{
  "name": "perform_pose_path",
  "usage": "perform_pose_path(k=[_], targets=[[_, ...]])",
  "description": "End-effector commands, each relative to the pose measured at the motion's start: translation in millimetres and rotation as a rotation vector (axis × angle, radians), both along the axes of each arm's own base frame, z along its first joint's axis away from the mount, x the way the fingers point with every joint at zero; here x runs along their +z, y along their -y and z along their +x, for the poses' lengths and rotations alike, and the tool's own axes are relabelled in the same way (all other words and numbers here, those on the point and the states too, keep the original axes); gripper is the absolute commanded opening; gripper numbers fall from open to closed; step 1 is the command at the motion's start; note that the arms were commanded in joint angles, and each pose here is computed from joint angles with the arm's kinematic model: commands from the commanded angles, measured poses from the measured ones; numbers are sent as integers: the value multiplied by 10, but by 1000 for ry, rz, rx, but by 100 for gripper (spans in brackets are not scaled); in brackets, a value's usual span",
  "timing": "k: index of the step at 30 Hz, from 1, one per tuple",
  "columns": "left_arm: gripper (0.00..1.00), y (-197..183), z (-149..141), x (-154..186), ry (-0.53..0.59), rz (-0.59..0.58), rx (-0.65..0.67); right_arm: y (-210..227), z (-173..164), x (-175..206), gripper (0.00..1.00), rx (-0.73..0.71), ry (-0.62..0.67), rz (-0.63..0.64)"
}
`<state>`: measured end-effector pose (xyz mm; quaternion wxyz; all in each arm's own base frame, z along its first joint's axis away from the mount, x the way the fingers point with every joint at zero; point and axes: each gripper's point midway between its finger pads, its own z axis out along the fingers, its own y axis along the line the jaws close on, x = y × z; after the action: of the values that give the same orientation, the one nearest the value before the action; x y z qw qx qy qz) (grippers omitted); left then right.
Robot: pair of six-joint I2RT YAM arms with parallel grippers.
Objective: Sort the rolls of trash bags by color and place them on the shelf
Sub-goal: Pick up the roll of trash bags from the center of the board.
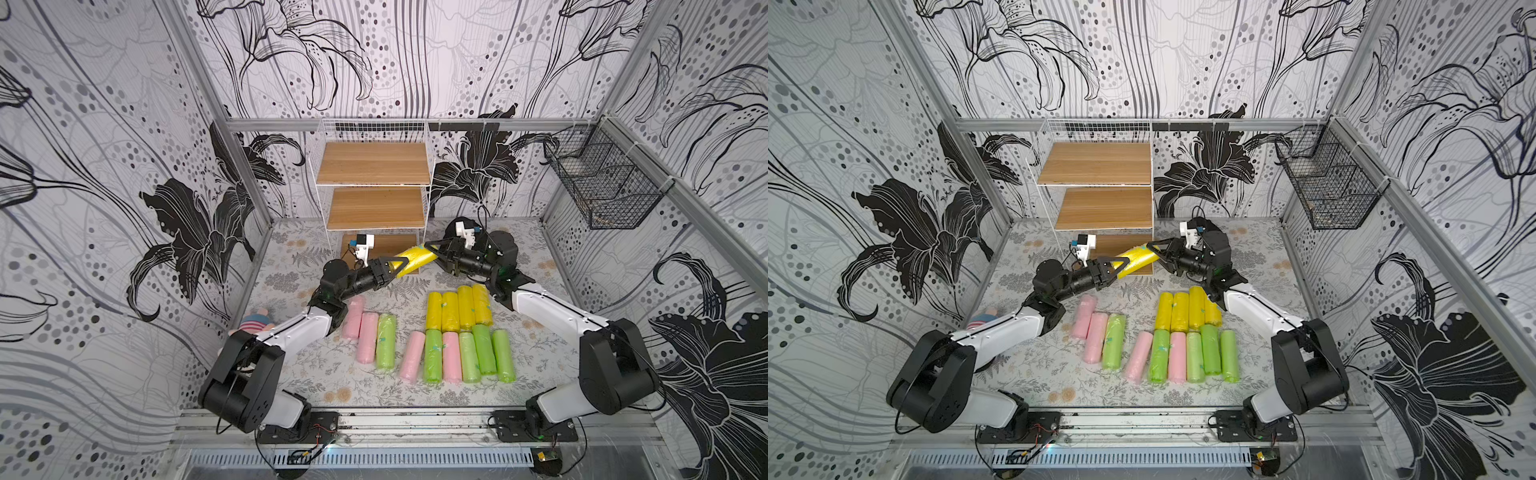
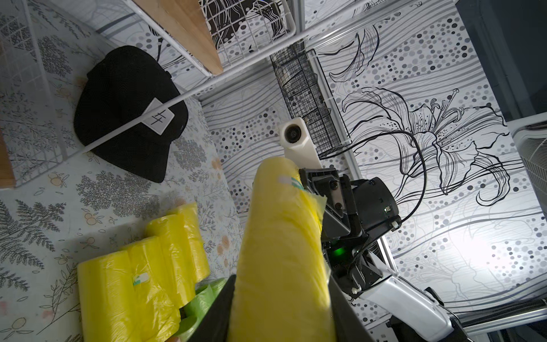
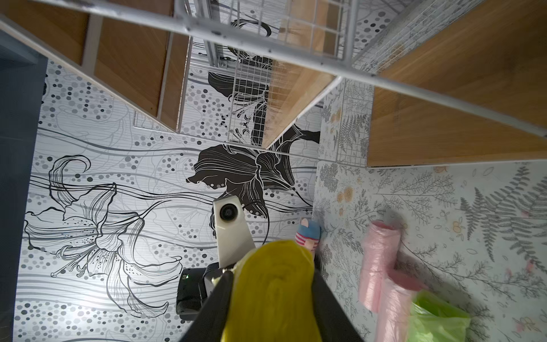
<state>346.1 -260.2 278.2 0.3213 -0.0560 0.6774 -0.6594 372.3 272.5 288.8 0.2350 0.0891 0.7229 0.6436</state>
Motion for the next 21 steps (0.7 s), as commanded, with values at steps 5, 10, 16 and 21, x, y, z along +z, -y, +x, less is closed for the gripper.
perform_pose_path(k=[5,10,16,21], targets=[[0,-81,-98,352,118,-54,25,-39,11,178,61,9,83,-15],[0,-293,-106,414,148,5,120,94,-3,250,88,-35,131,-77],[0,-689,-255,633,253,288,320,539,-54,485,92,-156,240,-211],[0,-1105,-458,1265,383,411,518,728,-182,708,92,-212,371,-385]])
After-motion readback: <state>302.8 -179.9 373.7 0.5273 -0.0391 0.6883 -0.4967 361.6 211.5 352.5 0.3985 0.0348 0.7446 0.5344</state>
